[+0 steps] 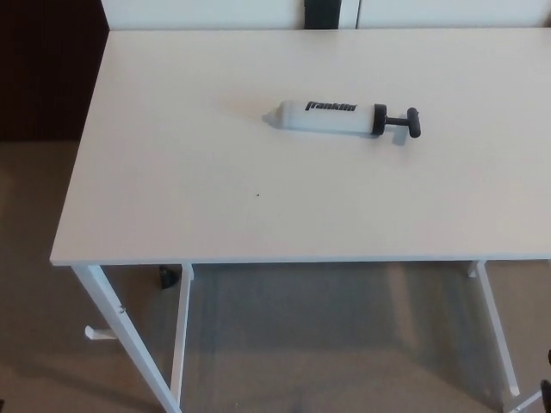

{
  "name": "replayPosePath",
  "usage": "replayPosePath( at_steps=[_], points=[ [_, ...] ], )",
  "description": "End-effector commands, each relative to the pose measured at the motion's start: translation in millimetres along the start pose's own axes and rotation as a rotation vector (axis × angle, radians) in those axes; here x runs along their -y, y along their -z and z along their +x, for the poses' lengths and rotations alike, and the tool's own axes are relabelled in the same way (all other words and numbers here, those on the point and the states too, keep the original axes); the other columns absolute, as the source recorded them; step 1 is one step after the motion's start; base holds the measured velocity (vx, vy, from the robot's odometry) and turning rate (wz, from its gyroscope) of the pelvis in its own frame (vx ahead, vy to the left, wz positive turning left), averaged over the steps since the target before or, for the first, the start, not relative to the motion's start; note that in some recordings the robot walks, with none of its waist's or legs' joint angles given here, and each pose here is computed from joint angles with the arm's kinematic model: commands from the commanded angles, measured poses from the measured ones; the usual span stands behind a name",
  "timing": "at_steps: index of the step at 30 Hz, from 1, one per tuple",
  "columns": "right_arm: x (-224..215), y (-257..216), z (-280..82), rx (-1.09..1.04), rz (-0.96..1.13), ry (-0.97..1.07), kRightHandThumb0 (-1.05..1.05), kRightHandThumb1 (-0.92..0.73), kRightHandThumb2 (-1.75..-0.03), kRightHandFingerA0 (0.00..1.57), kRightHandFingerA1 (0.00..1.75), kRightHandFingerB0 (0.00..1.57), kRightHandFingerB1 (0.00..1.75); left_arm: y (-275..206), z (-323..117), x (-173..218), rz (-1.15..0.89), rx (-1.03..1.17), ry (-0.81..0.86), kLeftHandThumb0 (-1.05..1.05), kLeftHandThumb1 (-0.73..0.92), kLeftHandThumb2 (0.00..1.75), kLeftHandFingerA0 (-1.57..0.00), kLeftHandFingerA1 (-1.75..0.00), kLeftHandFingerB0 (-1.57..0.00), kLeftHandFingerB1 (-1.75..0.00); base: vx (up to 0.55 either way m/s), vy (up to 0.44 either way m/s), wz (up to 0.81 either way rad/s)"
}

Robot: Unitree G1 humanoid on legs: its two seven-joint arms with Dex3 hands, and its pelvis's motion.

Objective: The robot walks towards a desk on which an air pump is kept in the middle. It lifts it up and holds it with its left hand and uses its right hand to compress it by pushing its handle inwards.

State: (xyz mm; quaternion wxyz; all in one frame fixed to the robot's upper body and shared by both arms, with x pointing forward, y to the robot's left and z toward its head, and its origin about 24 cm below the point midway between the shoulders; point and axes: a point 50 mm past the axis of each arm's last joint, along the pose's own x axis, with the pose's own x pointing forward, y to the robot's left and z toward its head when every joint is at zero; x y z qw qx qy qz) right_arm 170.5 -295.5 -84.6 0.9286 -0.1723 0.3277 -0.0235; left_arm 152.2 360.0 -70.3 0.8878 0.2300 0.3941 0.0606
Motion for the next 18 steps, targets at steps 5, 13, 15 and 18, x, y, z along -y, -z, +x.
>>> replayPosePath(
  at_steps=[5, 13, 15, 18],
  points=[
    [-20.0, 8.7, 17.4, -0.149, 0.137, 0.079, -0.83, -0.71, -1.09, 0.06, 0.36, 0.05, 0.27, 26.4, -0.2, 16.5, -0.093, -0.137, -0.139, -0.67, 0.81, 0.64, -0.36, -0.39, -0.28, -0.32, 0.0, 0.0, 0.0],
    [-18.6, 21.7, 11.1, -0.171, 0.099, 0.049, -0.83, -0.72, -1.1, 0.06, 0.36, 0.05, 0.25, 34.0, -4.8, 15.8, -0.038, -0.135, -0.107, -0.66, 0.83, 0.65, -0.31, -0.38, -0.25, -0.32, 0.0, 0.0, 0.0],
    [-17.3, 23.0, 9.6, -0.166, 0.056, 0.043, -0.81, -0.7, -1.12, 0.04, 0.43, 0.01, 0.28, 32.2, -4.1, 19.5, 0.002, -0.123, -0.088, -0.69, 0.83, 0.65, -0.31, -0.37, -0.23, -0.3, 0.0, 0.0, 0.0],
    [-16.6, 21.4, 9.7, -0.151, 0.011, 0.036, -0.85, -0.71, -1.1, 0.07, 0.4, 0.06, 0.26, 29.3, -2.6, 23.4, 0.049, -0.11, -0.075, -0.74, 0.66, 0.95, -0.27, -0.48, -0.19, -0.43, 0.0, 0.0, 0.0]
  ],
)
